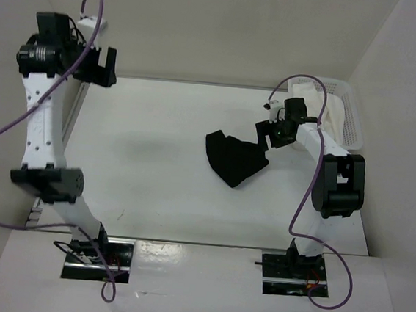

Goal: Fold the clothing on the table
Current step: Flatten the skirt out

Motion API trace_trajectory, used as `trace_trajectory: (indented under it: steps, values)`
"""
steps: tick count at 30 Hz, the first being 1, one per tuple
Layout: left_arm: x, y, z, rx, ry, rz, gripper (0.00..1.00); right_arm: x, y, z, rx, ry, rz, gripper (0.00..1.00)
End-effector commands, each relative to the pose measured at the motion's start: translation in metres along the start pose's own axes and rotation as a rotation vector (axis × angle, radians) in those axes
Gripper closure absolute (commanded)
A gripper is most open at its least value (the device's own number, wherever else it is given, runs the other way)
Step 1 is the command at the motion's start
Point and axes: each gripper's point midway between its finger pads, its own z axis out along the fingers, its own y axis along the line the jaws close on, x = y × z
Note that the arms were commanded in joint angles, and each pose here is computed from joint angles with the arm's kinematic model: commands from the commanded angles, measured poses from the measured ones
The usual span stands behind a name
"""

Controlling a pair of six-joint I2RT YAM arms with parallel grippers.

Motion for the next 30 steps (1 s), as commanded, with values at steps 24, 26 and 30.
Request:
trace_trajectory:
  steps: [24,26,30]
  values:
    - [0.198,-0.031,0.022,-0.112,0.090,-0.128,0.00,0.001,-0.012,0.033,0.104,-0.051,0.026,0.21]
    - [0.194,-0.039,0.024,-0.070,0.047,-0.143,0.00,-0.003,-0.013,0.023,0.138,-0.045,-0.002,0.21]
    - [0.177,-0.056,0.012,-0.018,0.011,-0.130,0.00,-0.005,-0.009,0.014,0.141,-0.039,-0.008,0.21]
